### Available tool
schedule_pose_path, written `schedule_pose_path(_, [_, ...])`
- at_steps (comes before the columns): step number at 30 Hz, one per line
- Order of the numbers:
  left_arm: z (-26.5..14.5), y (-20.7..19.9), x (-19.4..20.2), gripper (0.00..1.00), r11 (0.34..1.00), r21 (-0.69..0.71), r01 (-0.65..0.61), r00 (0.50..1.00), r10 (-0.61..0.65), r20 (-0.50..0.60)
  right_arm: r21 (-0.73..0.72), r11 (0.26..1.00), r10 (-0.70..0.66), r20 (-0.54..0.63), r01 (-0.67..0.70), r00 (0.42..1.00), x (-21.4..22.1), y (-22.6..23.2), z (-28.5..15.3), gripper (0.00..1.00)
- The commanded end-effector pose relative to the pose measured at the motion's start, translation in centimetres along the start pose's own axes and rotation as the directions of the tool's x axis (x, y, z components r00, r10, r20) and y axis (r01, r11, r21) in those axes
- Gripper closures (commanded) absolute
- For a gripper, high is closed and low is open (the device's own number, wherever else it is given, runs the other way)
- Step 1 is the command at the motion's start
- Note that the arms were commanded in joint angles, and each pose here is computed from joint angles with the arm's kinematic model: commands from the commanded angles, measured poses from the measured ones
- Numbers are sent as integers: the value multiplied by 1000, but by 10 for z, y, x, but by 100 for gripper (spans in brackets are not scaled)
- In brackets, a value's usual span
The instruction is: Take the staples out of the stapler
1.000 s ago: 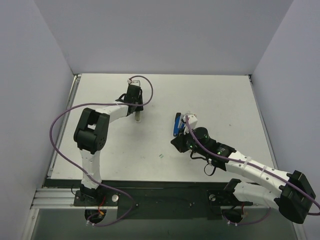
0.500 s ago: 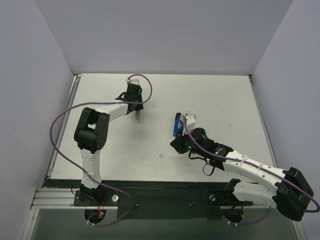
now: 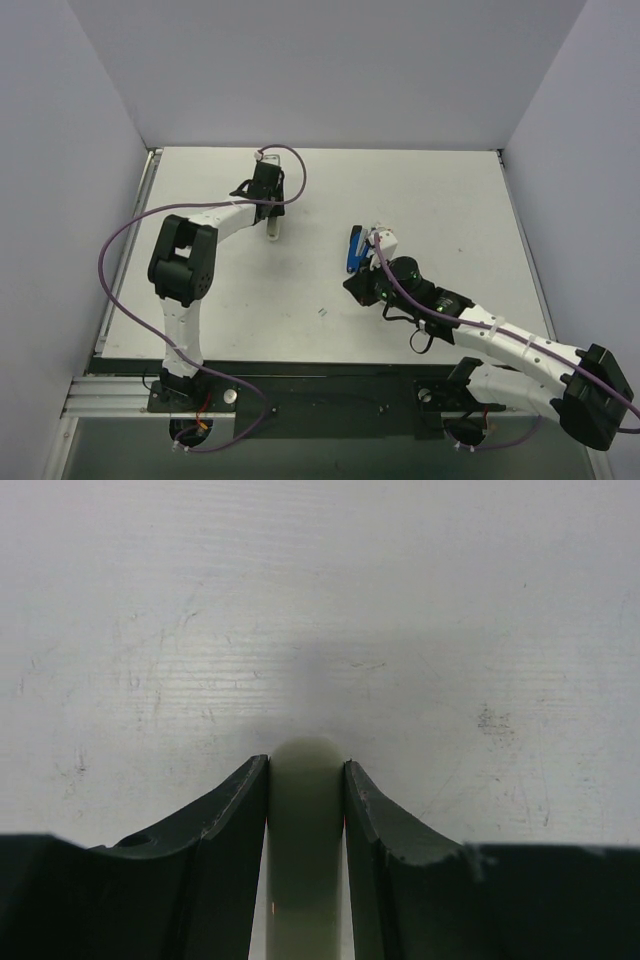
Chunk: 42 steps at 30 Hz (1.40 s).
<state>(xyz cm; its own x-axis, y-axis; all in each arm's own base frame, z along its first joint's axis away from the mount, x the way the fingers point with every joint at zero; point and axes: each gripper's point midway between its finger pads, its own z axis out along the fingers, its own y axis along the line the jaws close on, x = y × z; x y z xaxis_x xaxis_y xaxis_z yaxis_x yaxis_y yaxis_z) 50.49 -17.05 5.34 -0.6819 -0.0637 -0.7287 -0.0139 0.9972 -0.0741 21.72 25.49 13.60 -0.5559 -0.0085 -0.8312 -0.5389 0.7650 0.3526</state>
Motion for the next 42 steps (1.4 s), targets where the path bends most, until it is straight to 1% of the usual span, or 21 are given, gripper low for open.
schedule_pose_path(1, [-11, 40, -36, 100, 988, -148, -43, 994, 58, 97, 13, 1000, -16, 24, 16, 1000, -3, -3, -4, 100])
schedule_pose_path(5, [-13, 52, -55, 100, 983, -182, -39, 988, 64, 138, 18, 1000, -20, 19, 19, 1000, -2, -4, -4, 100])
schedule_pose_path(7, [-11, 60, -60, 100, 981, -193, -25, 989, 52, 136, 21, 1000, -20, 19, 19, 1000, -2, -4, -3, 100])
schedule_pose_path(13, [5, 81, -44, 100, 976, -215, 30, 997, -13, 81, 28, 999, -23, 12, 23, 1000, -1, -5, -2, 100])
schedule_pose_path(14, [8, 82, -38, 99, 977, -210, 28, 998, -15, 64, 29, 999, -23, 14, 23, 1000, -1, -5, -2, 98])
schedule_pose_path(15, [8, 83, -38, 96, 975, -216, 47, 998, -36, 55, 31, 999, -25, 9, 25, 1000, 0, -6, -2, 94])
schedule_pose_path(16, [8, 81, -38, 91, 977, -206, 47, 998, -36, 56, 33, 999, -24, 10, 24, 1000, -1, -7, -2, 92])
schedule_pose_path(17, [7, 80, -38, 89, 978, -199, 54, 997, -43, 59, 34, 999, -25, 9, 24, 1000, 0, -7, -2, 87])
schedule_pose_path(18, [8, 79, -35, 83, 980, -191, 58, 998, -49, 51, 36, 999, -24, 8, 24, 1000, 0, -7, -2, 84])
schedule_pose_path(19, [7, 77, -34, 81, 981, -184, 65, 997, -57, 46, 37, 999, -26, 4, 25, 1000, -1, -7, -2, 80])
schedule_pose_path(21, [8, 78, -27, 77, 980, -184, 70, 997, -66, 26, 39, 999, -27, 8, 27, 1000, -3, -7, -3, 76])
schedule_pose_path(23, [8, 78, -21, 68, 980, -185, 77, 997, -76, 10, 40, 999, -30, 8, 29, 1000, -3, -7, -3, 73])
schedule_pose_path(26, [6, 79, -14, 64, 978, -187, 89, 996, -89, 8, 42, 999, -28, 9, 28, 1000, -4, -8, -3, 71])
schedule_pose_path(30, [-4, 81, -15, 51, 976, -195, 100, 995, -100, 10, 38, 999, -30, 12, 29, 999, -5, -7, -4, 67])
schedule_pose_path(31, [-8, 81, -19, 44, 975, -194, 107, 994, -105, 17, 40, 999, -28, 13, 28, 1000, -5, -8, -5, 65])
schedule_pose_path(34, [-22, 79, -28, 28, 974, -186, 131, 991, -125, 41, 39, 999, -29, 16, 28, 999, -6, -7, -5, 64])
schedule_pose_path(35, [-25, 78, -29, 18, 974, -182, 133, 991, -128, 42, 39, 999, -29, 16, 28, 999, -6, -7, -6, 63])
schedule_pose_path(37, [-35, 75, -34, 14, 975, -167, 147, 989, -140, 50, 51, 998, -22, 21, 21, 1000, -9, -9, -7, 59])
schedule_pose_path(38, [-44, 71, -38, 14, 976, -155, 154, 987, -146, 60, 68, 998, -15, 30, 13, 999, -13, -11, -7, 57])
schedule_pose_path(41, [-61, 55, -41, 13, 981, -131, 139, 989, -131, 70, 96, 995, -13, 20, 11, 1000, -17, -16, -7, 56])
schedule_pose_path(42, [-71, 45, -46, 12, 985, -119, 124, 990, -114, 87, 121, 993, -18, 32, 14, 999, -23, -19, -7, 55])
